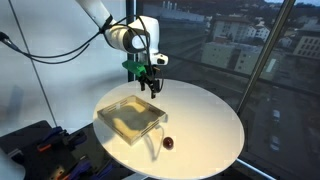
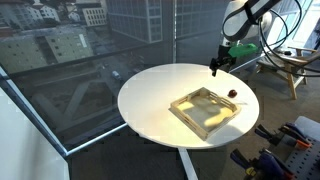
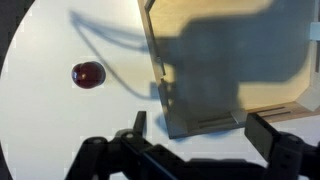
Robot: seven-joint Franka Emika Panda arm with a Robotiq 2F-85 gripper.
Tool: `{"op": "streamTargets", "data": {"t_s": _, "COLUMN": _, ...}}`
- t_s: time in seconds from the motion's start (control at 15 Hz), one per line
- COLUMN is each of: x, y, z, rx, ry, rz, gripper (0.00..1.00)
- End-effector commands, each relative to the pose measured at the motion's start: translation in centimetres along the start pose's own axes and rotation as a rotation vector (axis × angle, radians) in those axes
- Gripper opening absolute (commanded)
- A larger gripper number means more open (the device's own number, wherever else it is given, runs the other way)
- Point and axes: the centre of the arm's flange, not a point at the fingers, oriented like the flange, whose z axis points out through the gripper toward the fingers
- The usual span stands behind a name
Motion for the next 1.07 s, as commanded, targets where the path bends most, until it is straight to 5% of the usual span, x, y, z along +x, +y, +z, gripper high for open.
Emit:
{"op": "streamTargets", "data": {"t_s": 0.0, "x": -1.8, "y": -1.2, "z": -1.6, "rx": 0.001, "ry": 0.005, "rz": -0.072, "gripper": 1.0}}
{"op": "streamTargets", "data": {"t_s": 1.0, "x": -4.6, "y": -5.2, "z": -4.8, "rx": 0.017, "ry": 0.031, "rz": -0.184, "gripper": 1.0}}
